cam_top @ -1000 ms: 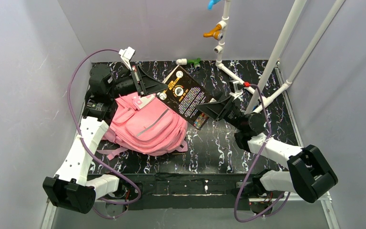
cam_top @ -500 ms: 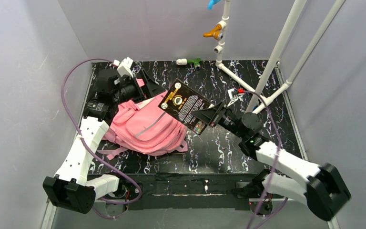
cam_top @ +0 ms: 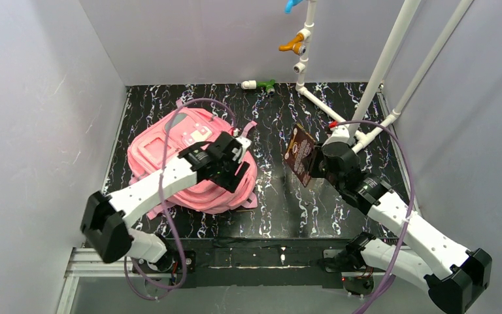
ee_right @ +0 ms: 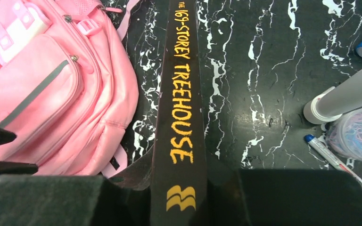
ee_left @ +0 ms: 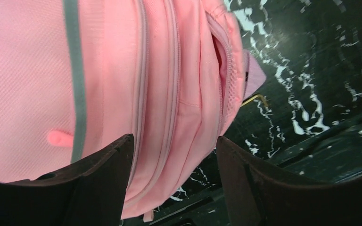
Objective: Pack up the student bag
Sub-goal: Place the book in the student bag.
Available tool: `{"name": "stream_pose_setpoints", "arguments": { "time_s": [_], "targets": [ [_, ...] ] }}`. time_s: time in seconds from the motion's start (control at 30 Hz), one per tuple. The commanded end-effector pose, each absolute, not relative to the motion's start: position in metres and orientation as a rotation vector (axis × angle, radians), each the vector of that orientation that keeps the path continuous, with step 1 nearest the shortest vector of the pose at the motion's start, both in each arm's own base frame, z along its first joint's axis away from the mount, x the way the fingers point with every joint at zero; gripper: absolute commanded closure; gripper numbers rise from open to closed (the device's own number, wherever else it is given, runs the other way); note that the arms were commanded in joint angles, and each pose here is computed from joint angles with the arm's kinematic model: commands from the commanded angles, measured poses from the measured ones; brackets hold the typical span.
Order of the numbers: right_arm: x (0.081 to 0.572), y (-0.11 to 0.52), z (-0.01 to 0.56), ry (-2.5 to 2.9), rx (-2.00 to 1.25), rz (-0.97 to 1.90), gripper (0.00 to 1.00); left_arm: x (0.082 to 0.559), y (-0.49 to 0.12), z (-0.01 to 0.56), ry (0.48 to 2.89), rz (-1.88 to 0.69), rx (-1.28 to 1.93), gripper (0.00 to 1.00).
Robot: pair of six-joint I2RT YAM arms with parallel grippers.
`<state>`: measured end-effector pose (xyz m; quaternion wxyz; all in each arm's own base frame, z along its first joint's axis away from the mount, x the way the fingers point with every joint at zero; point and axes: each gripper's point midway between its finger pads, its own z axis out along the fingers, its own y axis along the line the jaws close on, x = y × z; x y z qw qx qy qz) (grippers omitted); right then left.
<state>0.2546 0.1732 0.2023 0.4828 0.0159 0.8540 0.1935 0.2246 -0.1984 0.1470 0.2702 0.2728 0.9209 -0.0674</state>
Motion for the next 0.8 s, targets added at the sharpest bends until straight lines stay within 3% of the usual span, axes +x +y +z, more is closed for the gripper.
{"name": "stream_pose_setpoints", "arguments": {
  "time_s": [0.0,0.1,0.27,0.3,0.4,0.5,0.57,0.7,0.77],
  "targets": [
    [0.258,0.171,0.232,1.958,-0.006,0.487,0.99,0.211,-0.196,0.128,2.589,-0.079,0.963,0.35],
    [0.255,0.179,0.229,1.968,-0.037,0.53,0.99,0.205,-0.201,0.118,2.626,-0.075,1.017,0.28],
    [0.251,0.19,0.219,2.004,-0.083,0.572,0.99,0.197,-0.213,0.11,2.666,-0.158,1.067,0.31],
    [0.25,0.191,0.218,2.005,-0.09,0.582,0.99,0.198,-0.212,0.107,2.674,-0.141,1.067,0.34],
    [0.249,0.194,0.218,2.008,-0.101,0.598,0.99,0.208,-0.198,0.104,2.681,0.003,1.047,0.63],
    [0.249,0.195,0.218,2.01,-0.11,0.598,0.99,0.214,-0.191,0.113,2.643,0.063,1.035,0.73],
    [0.249,0.195,0.219,2.007,-0.115,0.598,0.99,0.215,-0.189,0.115,2.63,0.069,1.042,0.73],
    [0.25,0.197,0.218,2.008,-0.126,0.6,0.99,0.201,-0.206,0.11,2.677,-0.088,1.065,0.61],
    [0.25,0.199,0.218,2.012,-0.133,0.609,0.99,0.196,-0.213,0.104,2.709,-0.145,1.066,0.59]
  ]
}}
